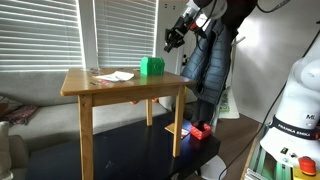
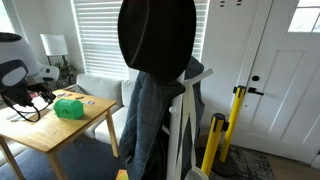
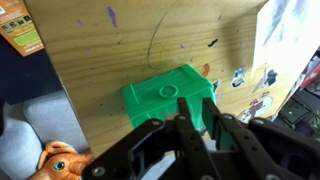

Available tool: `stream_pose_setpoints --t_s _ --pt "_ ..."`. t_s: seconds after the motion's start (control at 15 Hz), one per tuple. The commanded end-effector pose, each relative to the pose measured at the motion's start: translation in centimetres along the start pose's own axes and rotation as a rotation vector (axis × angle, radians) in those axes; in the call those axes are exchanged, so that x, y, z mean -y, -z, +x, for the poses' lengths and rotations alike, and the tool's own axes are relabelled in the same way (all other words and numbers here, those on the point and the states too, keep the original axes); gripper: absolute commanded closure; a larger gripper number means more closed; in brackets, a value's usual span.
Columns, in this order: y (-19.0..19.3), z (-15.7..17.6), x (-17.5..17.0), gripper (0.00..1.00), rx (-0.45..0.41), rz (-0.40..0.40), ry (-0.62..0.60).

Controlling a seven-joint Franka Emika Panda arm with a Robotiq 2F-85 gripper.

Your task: Move the green storage box backwards a bit

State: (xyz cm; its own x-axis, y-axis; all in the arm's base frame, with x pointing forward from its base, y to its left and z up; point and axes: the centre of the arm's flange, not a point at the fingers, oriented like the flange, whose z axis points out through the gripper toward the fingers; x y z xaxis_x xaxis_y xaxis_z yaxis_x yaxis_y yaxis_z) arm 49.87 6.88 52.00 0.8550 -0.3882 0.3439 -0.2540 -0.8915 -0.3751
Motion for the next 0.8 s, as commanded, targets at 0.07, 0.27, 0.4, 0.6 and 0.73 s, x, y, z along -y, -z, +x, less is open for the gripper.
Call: stream_pose_setpoints --t_s 0.07,0.27,0.4,0.6,0.73 --pt "7.4 -0.9 1.5 0.41 0.039 -0.102 0.118" --pt "10.4 -1.7 1.8 0.20 0.004 -0.181 0.208" --pt "11.9 -2.5 1.9 0.06 0.008 -0.217 0.252" --pt "13.2 -3.7 1.6 0.00 -0.006 -0.275 0.297" --pt "13.9 -4.6 1.4 0.00 0.003 -0.288 0.310"
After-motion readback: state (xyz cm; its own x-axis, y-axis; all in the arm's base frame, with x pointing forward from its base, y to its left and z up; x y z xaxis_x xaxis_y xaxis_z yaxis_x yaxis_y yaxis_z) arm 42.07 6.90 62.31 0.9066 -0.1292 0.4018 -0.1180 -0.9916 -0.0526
